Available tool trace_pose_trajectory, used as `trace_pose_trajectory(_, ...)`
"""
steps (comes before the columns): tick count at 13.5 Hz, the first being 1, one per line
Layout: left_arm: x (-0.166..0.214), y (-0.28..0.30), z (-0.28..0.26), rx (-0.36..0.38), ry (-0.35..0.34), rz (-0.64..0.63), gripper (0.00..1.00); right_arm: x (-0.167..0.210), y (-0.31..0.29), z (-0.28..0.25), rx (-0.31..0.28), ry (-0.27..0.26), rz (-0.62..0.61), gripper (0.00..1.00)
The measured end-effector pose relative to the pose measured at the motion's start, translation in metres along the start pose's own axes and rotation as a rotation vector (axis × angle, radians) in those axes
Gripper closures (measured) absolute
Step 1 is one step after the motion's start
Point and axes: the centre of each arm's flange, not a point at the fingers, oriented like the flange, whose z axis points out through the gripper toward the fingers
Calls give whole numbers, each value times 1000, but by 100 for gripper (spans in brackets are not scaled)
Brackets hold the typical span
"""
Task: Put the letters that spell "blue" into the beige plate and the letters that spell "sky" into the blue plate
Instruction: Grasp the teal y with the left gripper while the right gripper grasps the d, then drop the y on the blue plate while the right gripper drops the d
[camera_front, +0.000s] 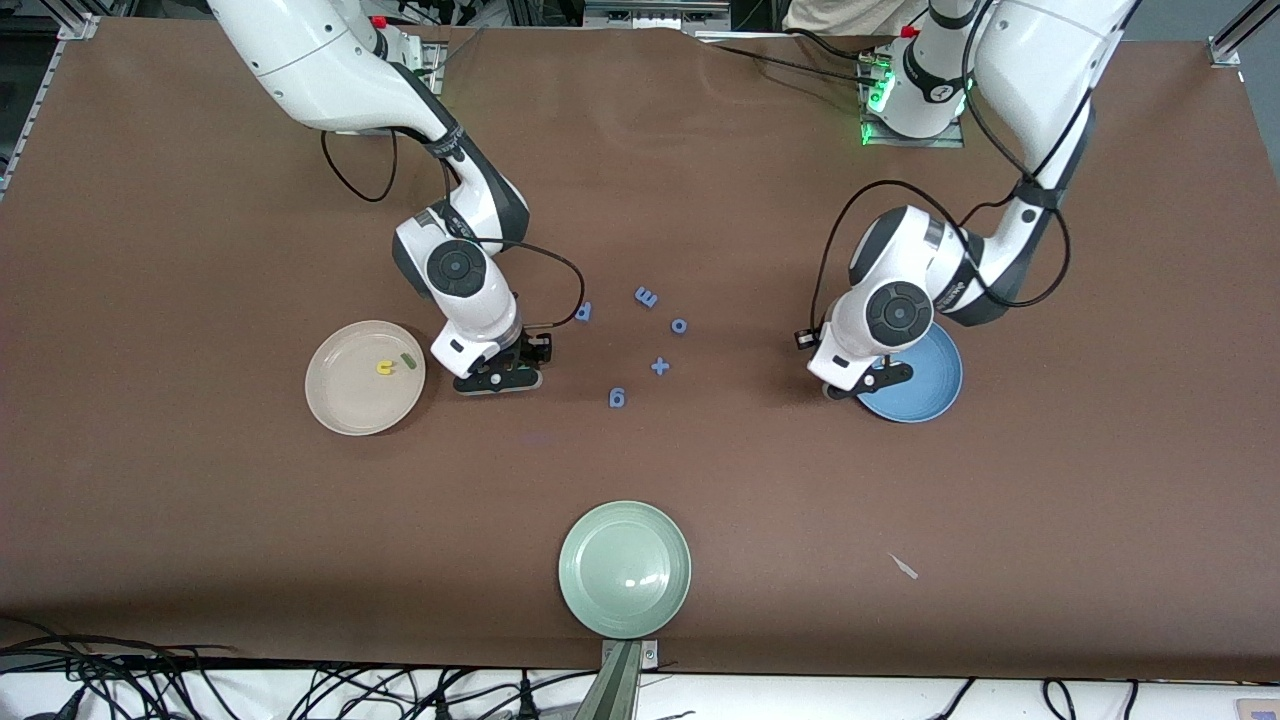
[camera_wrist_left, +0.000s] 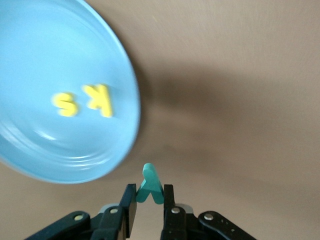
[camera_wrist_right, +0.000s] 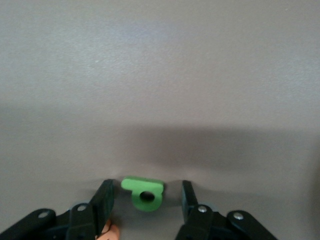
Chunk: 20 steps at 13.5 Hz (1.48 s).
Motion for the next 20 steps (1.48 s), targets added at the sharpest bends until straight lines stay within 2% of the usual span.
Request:
trace_pose_trajectory(3, 16, -20, -22, 48, 5, 72, 74, 0, 1, 1, 3, 7, 2, 38)
trace_pose_trajectory(5, 37, -56, -20, 41, -19, 173, 74, 1, 2, -2, 5, 12, 2, 51)
trace_pose_trajectory(6, 49, -77, -19, 30, -30, 231, 74, 1, 2, -2, 5, 12, 2, 52)
trace_pose_trajectory(7, 61, -100, -16, 16, -40, 291, 74, 1, 2, -3, 4, 14, 2, 61)
trace_pose_trajectory(8, 73, -123, -13, 1, -50, 339, 68, 1, 2, -3, 4, 14, 3, 61)
trace_pose_trajectory(9, 82, -145, -9, -14, -59, 363, 60, 2, 2, -4, 4, 16, 2, 66)
trace_pose_trajectory(10, 88, -159, -5, -24, -67, 374, 49, 2, 3, -4, 4, 16, 1, 66)
trace_pose_trajectory(12, 89, -160, -2, -29, -72, 387, 30, 3, 6, -6, -5, 16, -9, 66)
trace_pose_trajectory(14, 85, -149, -4, -29, -70, 406, 7, 8, 21, -19, -41, -7, -55, 66)
trace_pose_trajectory(15, 85, -146, -5, -29, -68, 410, 0, 13, 34, -32, -62, -17, -84, 66)
trace_pose_trajectory(18, 83, -138, -22, -32, -49, 425, 0, 28, 86, -72, -115, -38, -182, 66)
trace_pose_trajectory(20, 74, -139, -63, -14, -61, 428, 0, 30, 127, -78, -142, -53, -251, 66)
